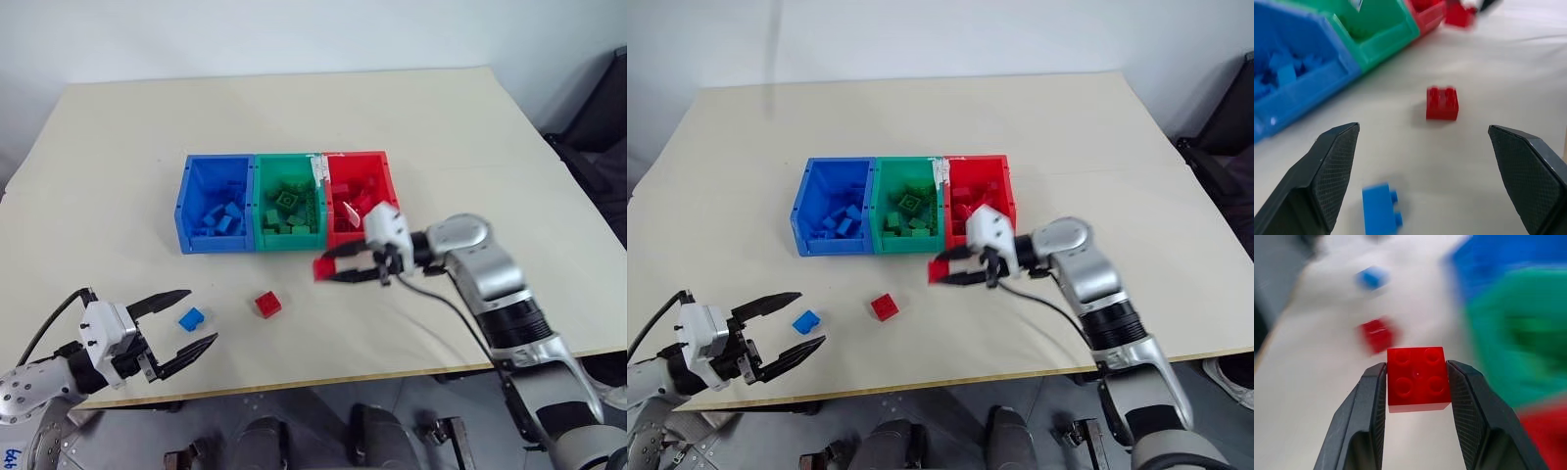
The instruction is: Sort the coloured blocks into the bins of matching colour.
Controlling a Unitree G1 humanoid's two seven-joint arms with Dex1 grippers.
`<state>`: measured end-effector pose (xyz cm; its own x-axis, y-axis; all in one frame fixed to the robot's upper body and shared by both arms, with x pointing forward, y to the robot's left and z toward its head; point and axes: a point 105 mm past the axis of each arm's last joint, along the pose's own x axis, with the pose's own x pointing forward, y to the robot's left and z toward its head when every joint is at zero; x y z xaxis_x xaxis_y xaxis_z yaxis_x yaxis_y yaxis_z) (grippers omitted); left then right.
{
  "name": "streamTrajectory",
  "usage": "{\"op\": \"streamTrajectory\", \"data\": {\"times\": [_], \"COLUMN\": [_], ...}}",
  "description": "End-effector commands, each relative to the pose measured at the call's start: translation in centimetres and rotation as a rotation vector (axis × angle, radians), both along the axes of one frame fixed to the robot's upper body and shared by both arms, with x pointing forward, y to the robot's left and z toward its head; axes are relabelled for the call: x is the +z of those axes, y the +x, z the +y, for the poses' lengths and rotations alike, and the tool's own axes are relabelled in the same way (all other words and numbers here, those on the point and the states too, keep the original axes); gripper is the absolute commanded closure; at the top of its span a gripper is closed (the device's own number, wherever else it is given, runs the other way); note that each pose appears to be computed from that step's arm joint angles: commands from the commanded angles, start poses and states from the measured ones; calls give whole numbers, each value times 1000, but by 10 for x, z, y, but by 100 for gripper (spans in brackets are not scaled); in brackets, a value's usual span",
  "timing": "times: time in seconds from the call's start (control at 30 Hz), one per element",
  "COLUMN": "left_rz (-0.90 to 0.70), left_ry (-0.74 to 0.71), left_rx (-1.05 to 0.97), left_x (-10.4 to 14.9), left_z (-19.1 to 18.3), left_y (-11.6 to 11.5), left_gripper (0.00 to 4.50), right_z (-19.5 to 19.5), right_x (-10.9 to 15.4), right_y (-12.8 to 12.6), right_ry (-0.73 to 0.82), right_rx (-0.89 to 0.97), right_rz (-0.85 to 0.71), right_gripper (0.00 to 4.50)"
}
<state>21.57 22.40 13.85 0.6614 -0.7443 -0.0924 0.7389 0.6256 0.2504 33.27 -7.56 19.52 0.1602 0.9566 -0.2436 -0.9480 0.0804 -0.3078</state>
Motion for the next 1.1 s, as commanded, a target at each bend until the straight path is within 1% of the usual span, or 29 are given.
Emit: {"op": "streamTrajectory", "data": {"times": [0.03,0.1,0.17,0.2,0.3,0.37,0.4,0.5,0.6,0.73,0.8,0.83,0.87,0.9,0.93,1.0,1.03,1.1], "left_rz": [-56,-78,-85,-86,-81,-77,-75,-76,-75,-82,-76,-73,-69,-70,-71,-52,-34,11], "left_ry": [-45,-72,-81,-83,-103,-107,-107,-101,-92,-58,-40,-30,-36,-44,-47,-41,-36,-12], "left_rx": [-19,-7,-1,1,11,19,20,33,66,108,124,144,173,192,206,209,207,201], "left_x": [16,21,22,22,23,23,23,23,23,20,16,15,14,15,15,12,9,1], "left_z": [-9,-10,-11,-12,-13,-13,-13,-10,-5,5,16,23,32,38,44,53,57,64], "left_y": [3,9,12,13,17,19,19,20,23,25,22,22,22,20,18,10,5,-4], "left_gripper": [0,0,0,0,0,0,0,0,0,0,0,0,0,0,0,0,0,0], "right_z": [-23,-36,-43,-44,-42,-40,-39,-37,-40,-46,-55,-58,-62,-67,-71,-79,-83,-92], "right_x": [47,66,73,74,65,58,54,54,53,41,26,20,14,3,-8,-31,-36,-36], "right_y": [34,59,75,80,93,97,97,92,78,27,1,-9,-14,-19,-27,-51,-60,-62], "right_ry": [118,160,176,180,184,198,192,209,218,216,208,220,252,246,224,139,130,148], "right_rx": [-228,-390,-486,-511,-541,-544,-531,-490,-410,-146,-61,-41,-63,-91,-89,-9,6,-25], "right_rz": [-113,-185,-204,-205,-162,-137,-128,-135,-160,-148,-134,-140,-145,-126,-90,-21,25,33], "right_gripper": [305,305,305,305,305,230,203,94,3,3,3,3,3,3,3,3,3,3]}}
